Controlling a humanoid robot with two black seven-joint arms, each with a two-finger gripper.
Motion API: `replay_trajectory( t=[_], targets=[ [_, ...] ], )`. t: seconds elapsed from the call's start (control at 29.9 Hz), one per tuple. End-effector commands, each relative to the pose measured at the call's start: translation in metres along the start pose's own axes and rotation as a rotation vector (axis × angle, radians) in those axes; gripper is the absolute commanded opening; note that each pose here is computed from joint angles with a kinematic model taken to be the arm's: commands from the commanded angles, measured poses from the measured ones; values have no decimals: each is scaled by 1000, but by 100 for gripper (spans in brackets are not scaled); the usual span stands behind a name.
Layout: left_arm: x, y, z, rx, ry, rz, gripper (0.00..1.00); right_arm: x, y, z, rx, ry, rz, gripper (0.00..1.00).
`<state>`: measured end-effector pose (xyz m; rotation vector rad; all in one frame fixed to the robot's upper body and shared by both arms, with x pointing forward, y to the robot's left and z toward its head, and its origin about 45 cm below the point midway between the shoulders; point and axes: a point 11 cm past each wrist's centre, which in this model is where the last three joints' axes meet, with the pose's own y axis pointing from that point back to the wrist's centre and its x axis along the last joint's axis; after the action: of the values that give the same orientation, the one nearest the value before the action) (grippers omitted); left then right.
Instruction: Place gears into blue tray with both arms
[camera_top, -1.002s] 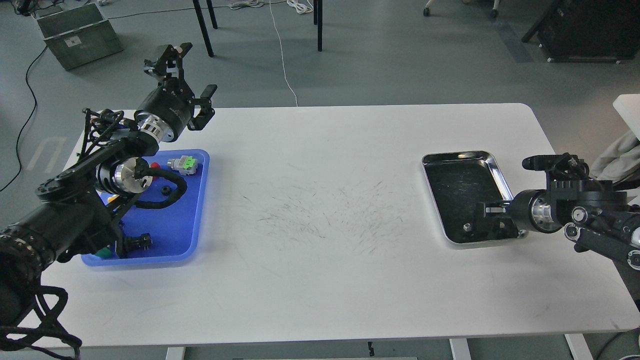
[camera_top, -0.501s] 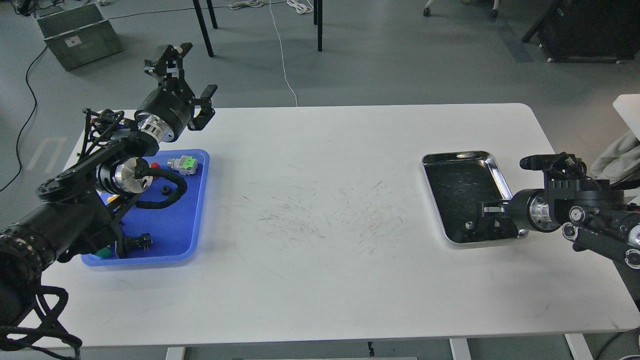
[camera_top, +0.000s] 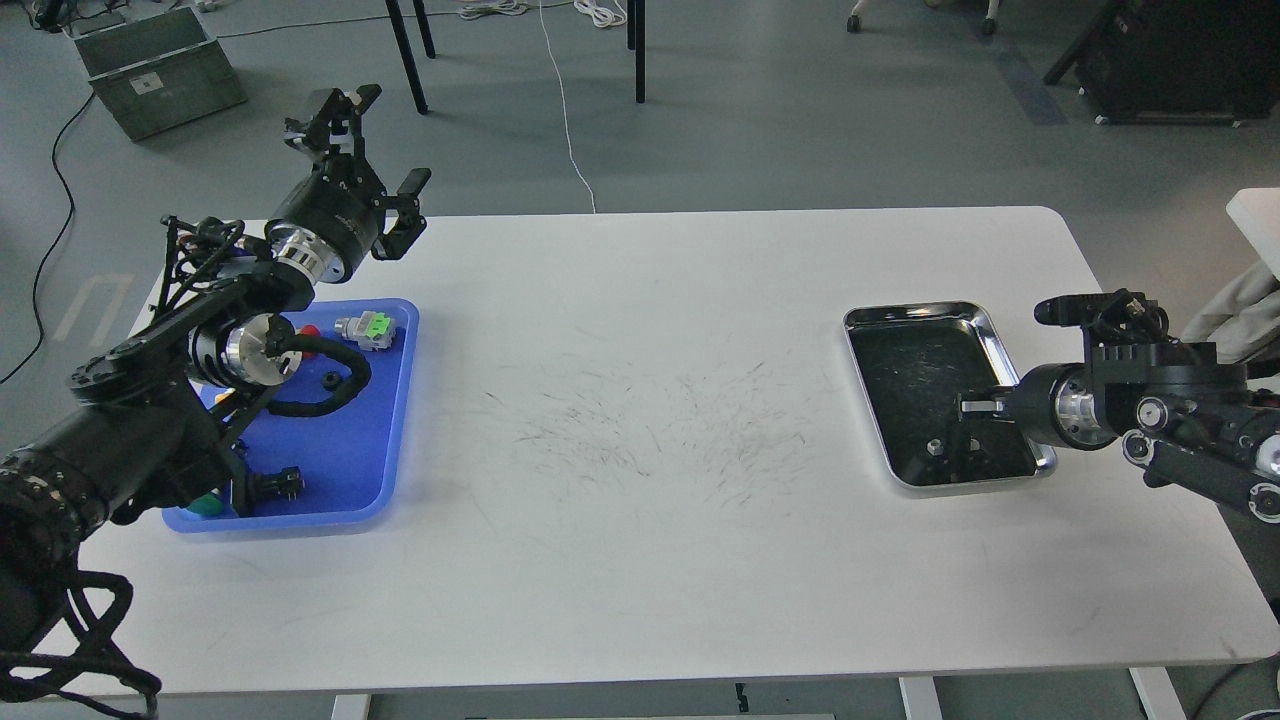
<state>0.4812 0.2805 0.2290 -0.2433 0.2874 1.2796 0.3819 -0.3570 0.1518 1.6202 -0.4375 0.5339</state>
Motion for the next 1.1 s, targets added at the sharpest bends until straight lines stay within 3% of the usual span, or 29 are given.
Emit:
replay_trajectory(
  t=[0.0, 0.27, 0.6, 0.84, 1.07],
  targets=[
    [1, 0, 1, -1, 0, 2, 98, 17, 5, -4, 7, 6, 33, 12],
    [0, 0, 1, -2, -1, 1, 98, 57, 21, -23, 45, 34, 113, 12],
    [1, 0, 1, -2, -1, 3, 98, 134, 58, -83, 194, -13, 259, 12],
    [3, -1, 1, -2, -5, 12, 98, 133, 45, -175, 402, -67, 227, 13],
    [5, 0, 2, -1, -8, 14, 98, 117, 18, -253, 499, -20, 188, 13]
  ],
)
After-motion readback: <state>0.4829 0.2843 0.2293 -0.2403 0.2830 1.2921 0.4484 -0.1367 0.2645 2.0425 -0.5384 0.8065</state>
